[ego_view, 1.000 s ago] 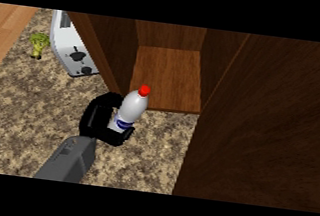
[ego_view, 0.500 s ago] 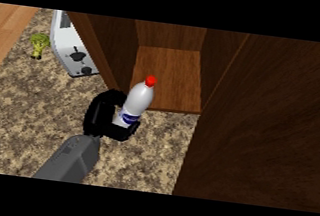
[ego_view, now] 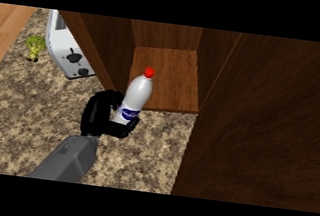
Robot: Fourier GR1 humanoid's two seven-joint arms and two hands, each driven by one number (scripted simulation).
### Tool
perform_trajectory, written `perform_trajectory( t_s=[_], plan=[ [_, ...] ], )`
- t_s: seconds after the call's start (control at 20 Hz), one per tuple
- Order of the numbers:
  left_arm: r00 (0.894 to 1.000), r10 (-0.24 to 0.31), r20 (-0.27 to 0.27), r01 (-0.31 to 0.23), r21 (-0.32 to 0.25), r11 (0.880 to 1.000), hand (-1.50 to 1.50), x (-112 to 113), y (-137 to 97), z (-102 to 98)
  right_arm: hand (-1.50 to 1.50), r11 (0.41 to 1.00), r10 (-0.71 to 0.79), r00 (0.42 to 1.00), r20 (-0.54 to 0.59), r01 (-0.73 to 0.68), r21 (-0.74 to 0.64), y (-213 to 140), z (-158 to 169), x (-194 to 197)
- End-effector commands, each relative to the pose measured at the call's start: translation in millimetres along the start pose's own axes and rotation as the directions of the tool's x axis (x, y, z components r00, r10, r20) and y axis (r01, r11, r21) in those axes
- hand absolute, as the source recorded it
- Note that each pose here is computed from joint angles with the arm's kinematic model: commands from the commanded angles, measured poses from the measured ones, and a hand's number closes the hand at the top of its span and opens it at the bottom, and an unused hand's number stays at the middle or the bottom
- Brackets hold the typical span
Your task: Pick up the bottled water, place it into the cabinet and close the cabinet
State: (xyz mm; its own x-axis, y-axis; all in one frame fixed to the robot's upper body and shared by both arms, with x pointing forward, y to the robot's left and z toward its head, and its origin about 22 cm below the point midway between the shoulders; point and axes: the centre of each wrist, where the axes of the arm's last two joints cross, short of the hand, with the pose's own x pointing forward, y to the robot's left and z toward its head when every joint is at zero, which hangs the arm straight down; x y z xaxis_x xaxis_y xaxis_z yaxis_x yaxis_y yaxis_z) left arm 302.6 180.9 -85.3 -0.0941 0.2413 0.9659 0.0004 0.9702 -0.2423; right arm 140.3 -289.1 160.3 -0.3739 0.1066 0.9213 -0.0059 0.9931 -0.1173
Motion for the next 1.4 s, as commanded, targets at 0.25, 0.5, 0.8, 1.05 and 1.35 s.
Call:
perform_trajectory(
  t_s=[0.25,0.5,0.8,1.05,1.35],
  plan=[
    [0.994,-0.029,0.107,0.043,-0.134,0.990,1.50,56.2,-106.7,-58.9,-1.50,0.996,-0.079,0.997,0.018,0.078,0.035,-13.3,-3.0,-2.1],
    [0.990,-0.102,0.099,0.109,-0.061,0.992,1.50,57.3,-111.8,-61.4,-1.50,0.993,-0.104,0.994,0.031,0.103,0.051,-21.6,-3.5,0.8],
    [0.987,-0.154,0.045,0.153,0.024,0.988,1.50,58.3,-114.1,-62.8,-1.50,0.992,-0.109,0.993,0.042,0.106,0.074,-29.8,-3.6,-0.4],
    [0.976,-0.216,0.025,0.214,0.072,0.974,1.50,53.8,-101.2,-63.3,-1.50,0.989,-0.132,0.991,0.037,0.129,0.077,-40.3,-5.7,-0.3],
    [0.959,-0.284,0.008,0.280,0.136,0.950,1.50,59.3,-112.3,-80.5,-1.50,0.988,-0.124,0.991,0.050,0.119,0.095,-48.3,-6.6,3.3]
  ],
)
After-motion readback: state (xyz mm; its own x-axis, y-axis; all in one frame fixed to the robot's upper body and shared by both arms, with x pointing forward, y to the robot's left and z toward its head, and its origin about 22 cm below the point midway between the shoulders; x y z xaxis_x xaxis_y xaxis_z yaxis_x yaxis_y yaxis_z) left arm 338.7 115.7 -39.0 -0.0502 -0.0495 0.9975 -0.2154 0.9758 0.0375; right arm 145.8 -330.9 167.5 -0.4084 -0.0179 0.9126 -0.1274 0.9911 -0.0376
